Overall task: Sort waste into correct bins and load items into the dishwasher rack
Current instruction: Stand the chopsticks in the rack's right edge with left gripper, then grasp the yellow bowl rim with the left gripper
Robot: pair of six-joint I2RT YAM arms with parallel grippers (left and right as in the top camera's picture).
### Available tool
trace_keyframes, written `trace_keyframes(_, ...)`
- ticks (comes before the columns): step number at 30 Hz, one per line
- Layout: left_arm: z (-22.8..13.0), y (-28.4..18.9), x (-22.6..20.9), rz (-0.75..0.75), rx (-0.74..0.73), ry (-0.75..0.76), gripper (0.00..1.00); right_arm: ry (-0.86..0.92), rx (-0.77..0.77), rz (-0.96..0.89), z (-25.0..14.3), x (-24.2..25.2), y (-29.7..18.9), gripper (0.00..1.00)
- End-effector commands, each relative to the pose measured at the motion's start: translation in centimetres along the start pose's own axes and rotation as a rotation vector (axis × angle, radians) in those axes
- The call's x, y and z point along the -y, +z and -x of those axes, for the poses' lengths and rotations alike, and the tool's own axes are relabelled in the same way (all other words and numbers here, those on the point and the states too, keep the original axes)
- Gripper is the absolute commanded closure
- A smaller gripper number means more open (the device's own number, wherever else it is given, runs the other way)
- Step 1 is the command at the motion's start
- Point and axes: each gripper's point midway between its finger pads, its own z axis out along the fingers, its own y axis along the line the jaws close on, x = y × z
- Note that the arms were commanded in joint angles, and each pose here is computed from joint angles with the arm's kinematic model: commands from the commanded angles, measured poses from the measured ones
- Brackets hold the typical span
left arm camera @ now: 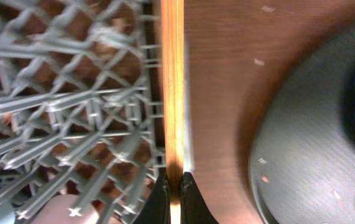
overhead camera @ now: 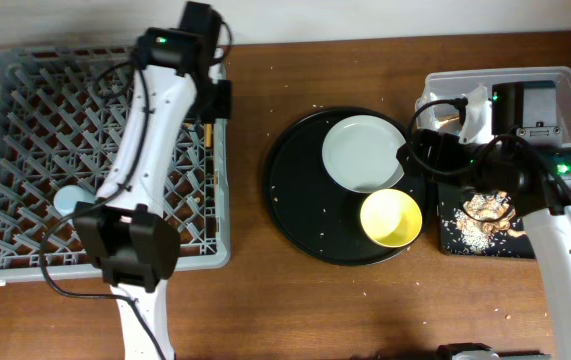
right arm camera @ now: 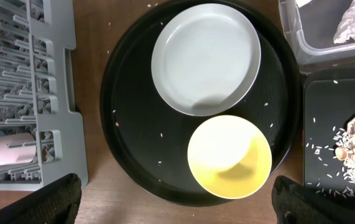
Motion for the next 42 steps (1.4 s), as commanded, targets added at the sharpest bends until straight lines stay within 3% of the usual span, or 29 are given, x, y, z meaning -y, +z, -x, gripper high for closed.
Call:
trace_keyframes(1, -1.4, 3.9, -2.6, 0.068, -0.060, -0.076, 0.93, 0.000, 0.010, 0.006, 0.3, -0.1, -0.3, 0.02)
trace_keyframes(4, -3.5, 7.8, -3.2, 0.108, -0.119, -0.031, 0.85, 0.000, 0.011, 0.006, 0.3, -0.1, -0.3, 0.02)
trace_keyframes(5, -3.3, 7.4, -3.2, 0.106, -0.110, -0.032, 0.69, 0.000, 0.011, 0.006, 0.3, -0.1, -0.3, 0.01)
trace_keyframes(7, -2.4, 4.3, -2.1, 0.045, -0.066, -0.034, 0.61, 0.000, 0.010, 0.005, 0.3, 0.0, -0.3, 0.02)
trace_keyframes(9, -1.3, 0.6, 1.3, -0.121, 0.002, -0.023, 0.61, 0.000, 0.011, 0.006, 0.3, -0.1, -0.3, 0.01)
trace_keyframes(11, -1.6, -1.7, 8.1, -0.326, 0.035, 0.067, 0.61, -0.001, 0.010, 0.005, 0.3, -0.1, -0.3, 0.02)
trace_keyframes(13, -2.9, -0.8, 12.4, -0.348, 0.012, 0.154, 0.61, -0.001, 0.010, 0.006, 0.3, -0.1, -0.3, 0.02)
trace_keyframes(16, -8.0, 3.6, 21.8, -0.409, -0.110, 0.334, 0.61, 0.000, 0.007, 0.005, 0.2, 0.0, -0.3, 0.02)
trace_keyframes(21, -16.0, 9.3, 29.4, -0.428, -0.280, 0.475, 0.61, 0.001, 0.007, 0.004, 0.2, 0.0, -0.3, 0.01)
trace_keyframes(25, -17.1, 10.2, 30.1, -0.420, -0.301, 0.496, 0.62, 0.001, 0.004, 0.004, 0.1, 0.0, -0.3, 0.02)
trace_keyframes(28, -15.9, 9.9, 28.2, -0.400, -0.325, 0.432, 0.62, 0.003, 0.000, 0.003, 0.0, 0.0, -0.3, 0.01)
trace_keyframes(31, -12.5, 6.1, 27.7, -0.575, -0.342, 0.329, 0.58, 0.004, 0.019, 0.000, 0.4, 0.2, -0.4, 0.01)
trace_keyframes(35, -12.1, 5.5, 30.2, -0.641, -0.277, 0.382, 0.52, 0.144, 0.172, -0.071, 3.0, 5.3, -3.8, 0.02)
trace_keyframes(38, -13.8, 8.0, 30.9, -0.494, -0.241, 0.478, 0.46, 0.259, 0.156, -0.133, 2.0, 8.7, -4.9, 0.01)
trace_keyframes(40, -15.3, 10.9, 30.9, -0.390, -0.255, 0.517, 0.53, 0.261, 0.153, -0.134, 2.0, 8.8, -4.9, 0.01)
trace_keyframes(42, -16.7, 12.5, 31.1, -0.364, -0.292, 0.534, 0.77, 0.261, 0.152, -0.134, 1.9, 8.8, -4.9, 0.01)
